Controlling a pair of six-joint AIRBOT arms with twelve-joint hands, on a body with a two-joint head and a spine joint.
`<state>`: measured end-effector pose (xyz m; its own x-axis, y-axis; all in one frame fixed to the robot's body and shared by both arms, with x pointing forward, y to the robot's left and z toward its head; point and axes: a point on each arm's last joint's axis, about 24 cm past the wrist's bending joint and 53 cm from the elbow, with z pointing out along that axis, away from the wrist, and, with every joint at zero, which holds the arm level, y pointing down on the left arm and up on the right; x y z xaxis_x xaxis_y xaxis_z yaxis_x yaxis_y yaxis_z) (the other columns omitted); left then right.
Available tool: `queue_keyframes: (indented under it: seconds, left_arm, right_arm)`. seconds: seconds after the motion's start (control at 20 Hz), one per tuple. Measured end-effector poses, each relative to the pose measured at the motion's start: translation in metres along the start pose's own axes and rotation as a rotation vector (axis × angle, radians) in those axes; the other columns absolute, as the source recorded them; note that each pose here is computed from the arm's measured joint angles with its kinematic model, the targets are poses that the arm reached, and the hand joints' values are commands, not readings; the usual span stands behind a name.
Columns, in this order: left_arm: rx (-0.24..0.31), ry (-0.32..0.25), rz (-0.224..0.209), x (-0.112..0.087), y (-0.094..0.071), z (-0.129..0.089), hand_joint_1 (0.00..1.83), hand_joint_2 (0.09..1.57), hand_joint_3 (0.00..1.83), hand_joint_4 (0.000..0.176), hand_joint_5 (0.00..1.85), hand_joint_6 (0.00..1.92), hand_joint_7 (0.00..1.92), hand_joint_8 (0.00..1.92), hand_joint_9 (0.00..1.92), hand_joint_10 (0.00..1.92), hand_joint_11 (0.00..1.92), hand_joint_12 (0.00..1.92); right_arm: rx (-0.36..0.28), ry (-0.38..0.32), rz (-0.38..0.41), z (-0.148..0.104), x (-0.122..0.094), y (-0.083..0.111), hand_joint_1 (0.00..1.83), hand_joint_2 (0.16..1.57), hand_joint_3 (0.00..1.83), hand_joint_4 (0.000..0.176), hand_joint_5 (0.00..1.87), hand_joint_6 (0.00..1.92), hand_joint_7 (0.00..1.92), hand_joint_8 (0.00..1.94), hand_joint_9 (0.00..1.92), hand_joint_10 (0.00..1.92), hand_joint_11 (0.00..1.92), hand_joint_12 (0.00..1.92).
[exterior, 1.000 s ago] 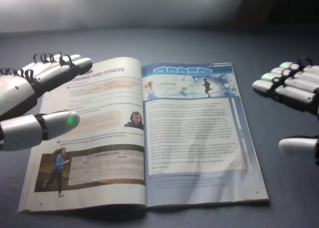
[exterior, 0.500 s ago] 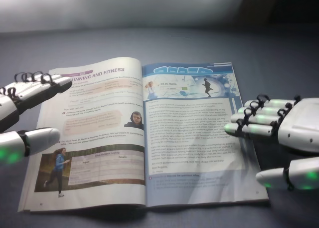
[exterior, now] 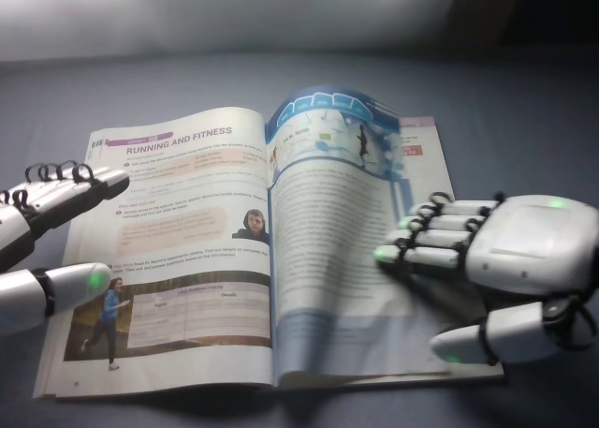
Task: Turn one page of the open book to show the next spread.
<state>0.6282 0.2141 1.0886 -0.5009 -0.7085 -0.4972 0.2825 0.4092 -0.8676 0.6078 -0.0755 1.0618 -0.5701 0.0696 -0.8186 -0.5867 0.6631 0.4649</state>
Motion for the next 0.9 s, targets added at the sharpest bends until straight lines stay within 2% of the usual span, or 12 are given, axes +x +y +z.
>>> queue_keyframes:
  seconds: [0.1, 0.15, 0.25, 0.45, 0.5, 0.55, 0.65, 0.7, 0.75, 0.8, 0.85, 0.9]
  left_arm:
    - [-0.013, 0.001, -0.011, 0.003, 0.004, 0.000, 0.20, 1.37, 0.00, 0.023, 0.03, 0.00, 0.00, 0.00, 0.00, 0.00, 0.00, 0.00]
    - [-0.020, 0.008, -0.010, 0.005, 0.007, -0.002, 0.21, 1.37, 0.00, 0.028, 0.03, 0.00, 0.00, 0.00, 0.00, 0.00, 0.00, 0.00]
    - [-0.024, -0.001, -0.016, 0.003, 0.008, -0.003, 0.23, 1.37, 0.00, 0.010, 0.05, 0.01, 0.00, 0.00, 0.00, 0.00, 0.00, 0.00]
    - [-0.021, -0.023, -0.040, -0.002, 0.012, -0.008, 0.25, 1.38, 0.00, 0.009, 0.06, 0.01, 0.00, 0.00, 0.00, 0.00, 0.00, 0.00]
    - [-0.018, -0.023, -0.040, -0.002, 0.011, -0.009, 0.15, 1.39, 0.01, 0.003, 0.01, 0.00, 0.00, 0.00, 0.00, 0.00, 0.00, 0.00]
    - [-0.013, -0.023, -0.043, -0.001, 0.011, -0.008, 0.03, 1.28, 0.00, 0.000, 0.00, 0.00, 0.00, 0.00, 0.00, 0.00, 0.00, 0.00]
    - [-0.007, -0.029, -0.044, -0.003, 0.010, -0.008, 0.00, 1.17, 0.00, 0.000, 0.00, 0.00, 0.00, 0.00, 0.00, 0.00, 0.00, 0.00]
    - [-0.006, -0.028, -0.042, -0.002, 0.010, -0.008, 0.00, 1.27, 0.01, 0.000, 0.00, 0.00, 0.00, 0.00, 0.00, 0.00, 0.00, 0.00]
    - [-0.005, -0.027, -0.042, -0.002, 0.009, -0.008, 0.00, 1.27, 0.01, 0.000, 0.00, 0.00, 0.00, 0.00, 0.00, 0.00, 0.00, 0.00]
    - [-0.004, -0.029, -0.044, -0.002, 0.010, -0.008, 0.00, 1.27, 0.01, 0.036, 0.00, 0.00, 0.00, 0.00, 0.00, 0.00, 0.00, 0.00]
    - [0.004, -0.032, -0.049, -0.004, 0.009, -0.007, 0.00, 1.48, 0.03, 0.000, 0.05, 0.01, 0.00, 0.00, 0.00, 0.00, 0.00, 0.00]
    - [0.006, -0.035, -0.053, -0.004, 0.008, -0.007, 0.00, 1.45, 0.01, 0.000, 0.09, 0.00, 0.05, 0.00, 0.15, 0.01, 0.00, 0.60]
  right_arm:
    - [-0.031, -0.012, -0.003, 0.011, -0.003, 0.010, 0.00, 1.24, 0.00, 0.000, 0.00, 0.00, 0.00, 0.00, 0.00, 0.00, 0.00, 0.00]
    - [-0.053, -0.021, -0.004, 0.018, -0.005, 0.017, 0.00, 1.25, 0.00, 0.000, 0.00, 0.00, 0.00, 0.00, 0.00, 0.00, 0.00, 0.00]
    - [-0.090, -0.040, -0.008, 0.029, -0.011, 0.028, 0.00, 1.25, 0.00, 0.000, 0.00, 0.00, 0.00, 0.00, 0.00, 0.00, 0.00, 0.00]
    - [-0.204, -0.097, -0.021, 0.051, -0.027, 0.067, 0.00, 1.24, 0.00, 0.000, 0.00, 0.00, 0.00, 0.00, 0.00, 0.00, 0.00, 0.00]
    - [-0.237, -0.112, -0.031, 0.054, -0.032, 0.079, 0.00, 1.23, 0.00, 0.000, 0.00, 0.00, 0.00, 0.00, 0.00, 0.00, 0.00, 0.00]
    - [-0.272, -0.133, -0.041, 0.057, -0.040, 0.091, 0.00, 1.21, 0.00, 0.000, 0.00, 0.00, 0.00, 0.00, 0.00, 0.00, 0.00, 0.00]
    - [-0.320, -0.164, -0.057, 0.061, -0.051, 0.108, 0.00, 1.24, 0.00, 0.000, 0.00, 0.00, 0.00, 0.00, 0.00, 0.00, 0.00, 0.00]
    - [-0.343, -0.181, -0.062, 0.063, -0.058, 0.118, 0.00, 1.24, 0.00, 0.000, 0.00, 0.00, 0.00, 0.00, 0.00, 0.00, 0.00, 0.00]
    - [-0.371, -0.197, -0.070, 0.065, -0.065, 0.128, 0.00, 1.25, 0.00, 0.000, 0.00, 0.00, 0.00, 0.00, 0.00, 0.00, 0.00, 0.00]
    - [-0.397, -0.210, -0.074, 0.066, -0.070, 0.138, 0.00, 1.25, 0.00, 0.000, 0.00, 0.00, 0.00, 0.00, 0.00, 0.00, 0.00, 0.00]
    - [-0.438, -0.225, -0.077, 0.064, -0.076, 0.151, 0.00, 1.24, 0.00, 0.000, 0.00, 0.00, 0.00, 0.00, 0.00, 0.00, 0.00, 0.00]
    - [-0.485, -0.238, -0.084, 0.061, -0.082, 0.164, 0.00, 1.23, 0.00, 0.000, 0.00, 0.00, 0.00, 0.00, 0.00, 0.00, 0.00, 0.00]
